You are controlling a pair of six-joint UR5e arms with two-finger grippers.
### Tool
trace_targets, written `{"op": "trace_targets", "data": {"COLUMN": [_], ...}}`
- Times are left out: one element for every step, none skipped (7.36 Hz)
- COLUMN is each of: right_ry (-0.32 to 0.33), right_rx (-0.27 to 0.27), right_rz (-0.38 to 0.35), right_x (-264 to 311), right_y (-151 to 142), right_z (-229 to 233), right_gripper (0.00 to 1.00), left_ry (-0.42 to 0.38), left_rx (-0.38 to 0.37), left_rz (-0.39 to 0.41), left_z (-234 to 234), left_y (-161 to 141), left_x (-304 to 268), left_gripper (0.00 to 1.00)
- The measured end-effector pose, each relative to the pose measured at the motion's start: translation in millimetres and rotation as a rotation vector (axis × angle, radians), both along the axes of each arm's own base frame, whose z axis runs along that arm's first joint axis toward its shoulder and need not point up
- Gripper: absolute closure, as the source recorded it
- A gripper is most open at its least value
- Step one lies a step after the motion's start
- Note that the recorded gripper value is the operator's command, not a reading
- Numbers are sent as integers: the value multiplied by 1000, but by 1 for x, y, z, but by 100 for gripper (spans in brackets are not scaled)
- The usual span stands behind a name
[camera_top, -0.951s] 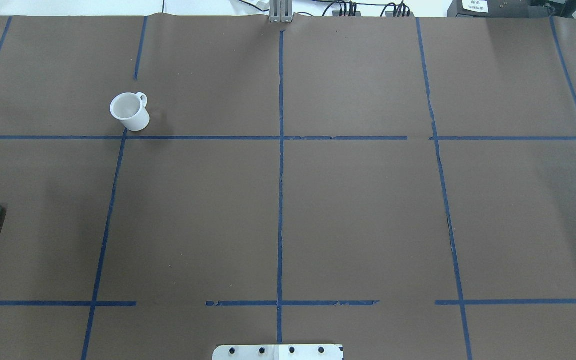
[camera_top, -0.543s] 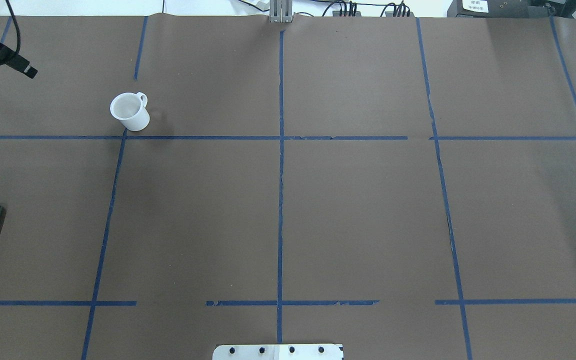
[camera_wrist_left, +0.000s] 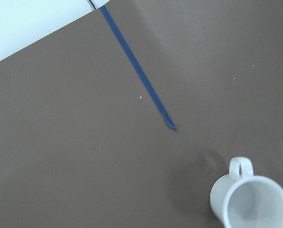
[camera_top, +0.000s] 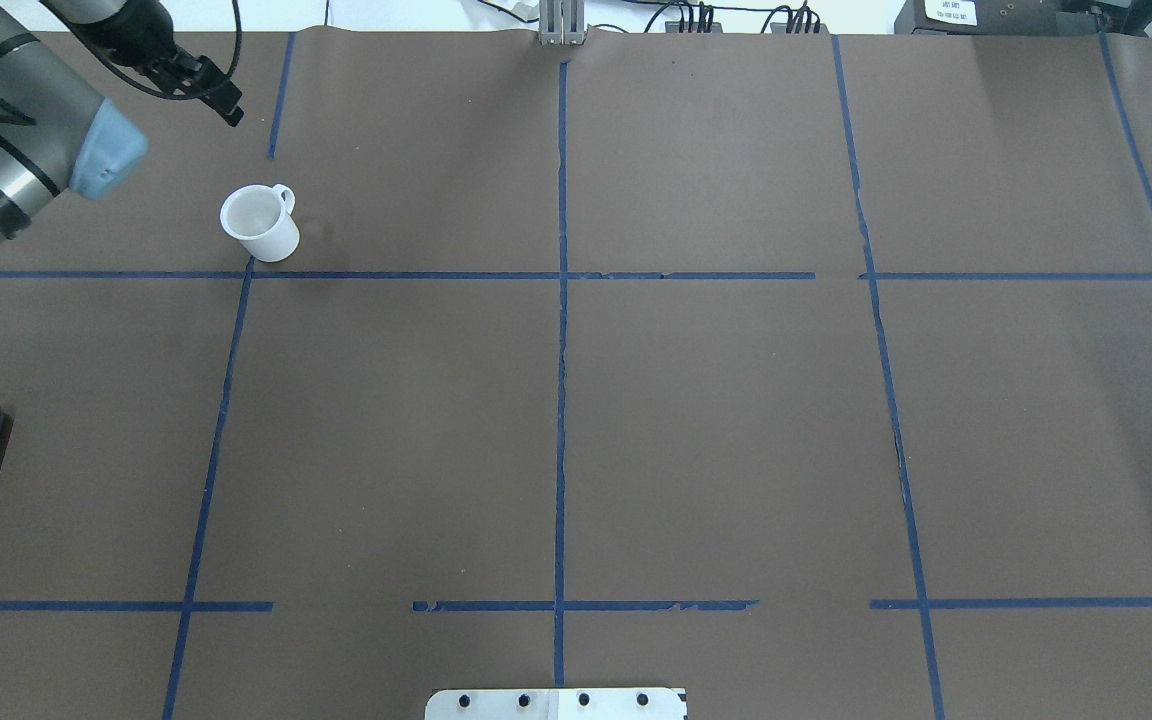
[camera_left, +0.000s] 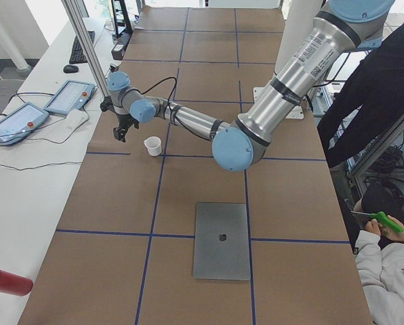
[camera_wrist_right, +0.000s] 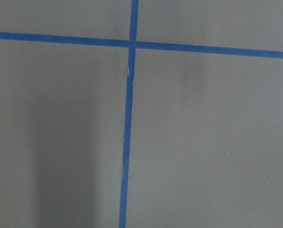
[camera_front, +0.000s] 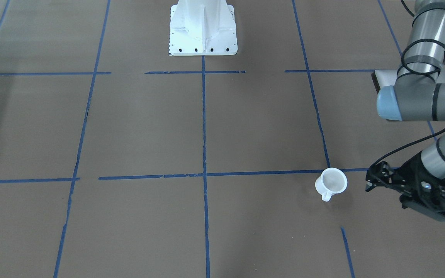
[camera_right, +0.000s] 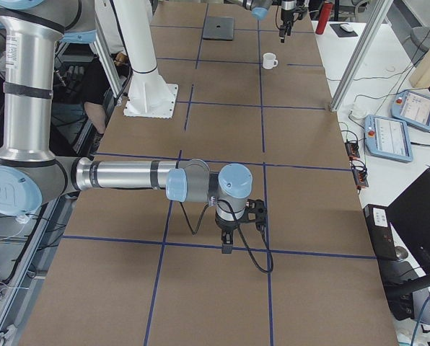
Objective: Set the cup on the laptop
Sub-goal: 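Reach the left gripper to the white mug and grasp it, then lift the white mug with the left gripper and carry it toward the laptop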
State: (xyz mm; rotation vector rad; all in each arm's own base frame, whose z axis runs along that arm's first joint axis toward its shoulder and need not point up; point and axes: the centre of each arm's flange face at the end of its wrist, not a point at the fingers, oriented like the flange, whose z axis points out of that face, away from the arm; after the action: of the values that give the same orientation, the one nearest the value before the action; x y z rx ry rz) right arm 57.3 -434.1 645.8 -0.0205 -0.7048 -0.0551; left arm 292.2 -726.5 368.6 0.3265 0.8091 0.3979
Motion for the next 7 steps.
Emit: {"op": "trace_targets", "data": {"right_ry": [0, -1, -1, -1, -1, 0, -1], "right_rx": [0, 0, 0, 0, 0, 0, 0], "right_rz": [0, 0, 0, 0, 0, 0, 0], "right_x": [0, 0, 0, 0, 0, 0, 0], "right_y": [0, 0, 0, 0, 0, 0, 0], "right_z": [0, 0, 0, 0, 0, 0, 0], "right_gripper": [0, 0, 0, 0, 0, 0, 0], "left_ry": [-25, -49, -67, -79, -89, -94, -94], "left_rx": [-17, -33, -57, -82, -109, -133, -144], "left_rz": [-4, 2, 13, 24, 29, 28, 27], "left_z": [-1, 6, 17, 29, 40, 49, 53], "left_y": [-1, 4, 11, 18, 24, 30, 32], "left_x": [30, 55, 76, 93, 107, 118, 124], "left_gripper": [1, 1, 1, 1, 5, 56, 100]}}
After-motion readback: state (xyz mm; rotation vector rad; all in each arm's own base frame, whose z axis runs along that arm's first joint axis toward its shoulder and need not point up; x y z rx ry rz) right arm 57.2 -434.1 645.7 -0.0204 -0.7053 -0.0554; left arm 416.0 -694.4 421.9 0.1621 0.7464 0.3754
